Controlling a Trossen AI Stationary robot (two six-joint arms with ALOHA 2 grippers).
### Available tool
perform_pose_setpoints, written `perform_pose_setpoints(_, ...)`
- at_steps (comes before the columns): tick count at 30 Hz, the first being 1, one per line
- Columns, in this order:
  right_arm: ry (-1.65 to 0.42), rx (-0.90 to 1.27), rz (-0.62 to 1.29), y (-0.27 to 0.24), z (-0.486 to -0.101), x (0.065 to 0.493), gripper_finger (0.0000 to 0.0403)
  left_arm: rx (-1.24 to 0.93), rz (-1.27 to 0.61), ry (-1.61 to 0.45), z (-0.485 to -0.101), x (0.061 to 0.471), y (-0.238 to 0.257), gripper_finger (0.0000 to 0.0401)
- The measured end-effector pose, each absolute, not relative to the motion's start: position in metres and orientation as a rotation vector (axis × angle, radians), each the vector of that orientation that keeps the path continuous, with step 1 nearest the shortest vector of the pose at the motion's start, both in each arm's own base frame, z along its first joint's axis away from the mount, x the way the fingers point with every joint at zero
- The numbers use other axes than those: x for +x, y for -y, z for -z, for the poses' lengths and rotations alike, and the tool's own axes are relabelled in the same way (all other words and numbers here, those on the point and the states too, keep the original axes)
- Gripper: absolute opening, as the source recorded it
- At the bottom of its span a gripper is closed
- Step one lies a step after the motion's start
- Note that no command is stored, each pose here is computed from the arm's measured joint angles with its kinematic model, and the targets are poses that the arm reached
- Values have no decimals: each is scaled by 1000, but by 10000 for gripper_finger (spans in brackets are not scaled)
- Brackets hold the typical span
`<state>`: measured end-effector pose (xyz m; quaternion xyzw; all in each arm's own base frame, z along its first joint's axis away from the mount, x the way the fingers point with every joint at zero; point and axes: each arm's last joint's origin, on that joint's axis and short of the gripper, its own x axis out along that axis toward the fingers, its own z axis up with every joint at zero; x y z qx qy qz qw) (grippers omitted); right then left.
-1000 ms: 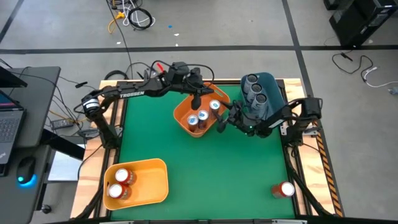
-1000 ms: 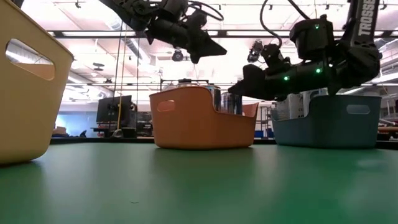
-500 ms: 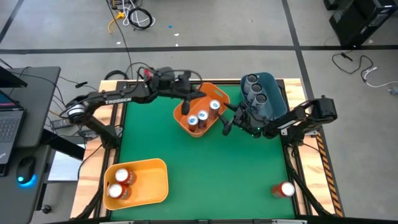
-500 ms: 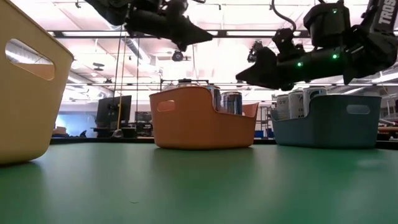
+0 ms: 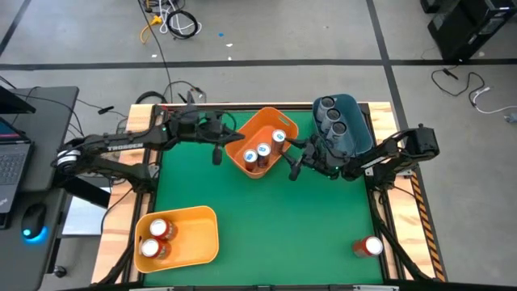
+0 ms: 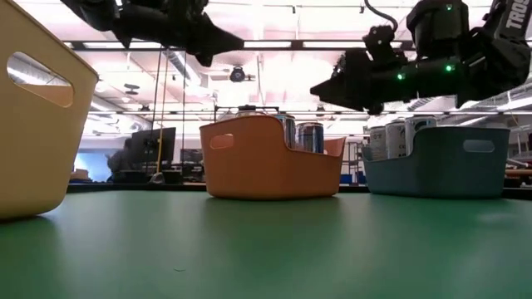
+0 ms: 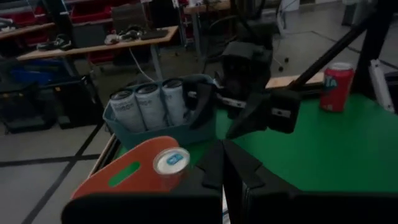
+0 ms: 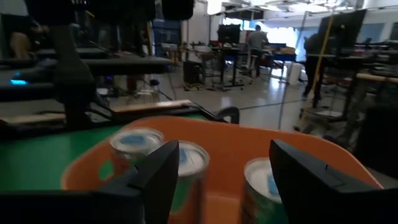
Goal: Sort soda cans
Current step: Put the orange soda can into the yellow bin
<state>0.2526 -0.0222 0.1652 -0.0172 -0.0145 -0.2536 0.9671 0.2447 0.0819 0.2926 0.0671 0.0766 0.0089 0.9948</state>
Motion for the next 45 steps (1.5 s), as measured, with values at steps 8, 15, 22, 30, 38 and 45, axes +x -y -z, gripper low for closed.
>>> perform_pose_setpoints(8,65,-31,424,13,-177,264,201,116,13,-172,-280,235,-66,1)
perform_pose_setpoints(15,81,-29,377,7,-181,268,157,77,19,-195,-270,240,-65,1)
perform_pose_setpoints(22,77,-30,371,6,-180,269,99,81,43,-195,-269,242,-58,1)
perform_pose_setpoints(30,71,-40,300,4,-180,269,26,90,83,-270,-271,246,-40,1)
perform_pose_setpoints(38,32,-38,290,3,-176,270,1,98,67,-379,-268,246,-25,1)
perform_pose_setpoints(45,36,-27,261,2,-180,274,3,114,67,-478,-270,245,-9,1)
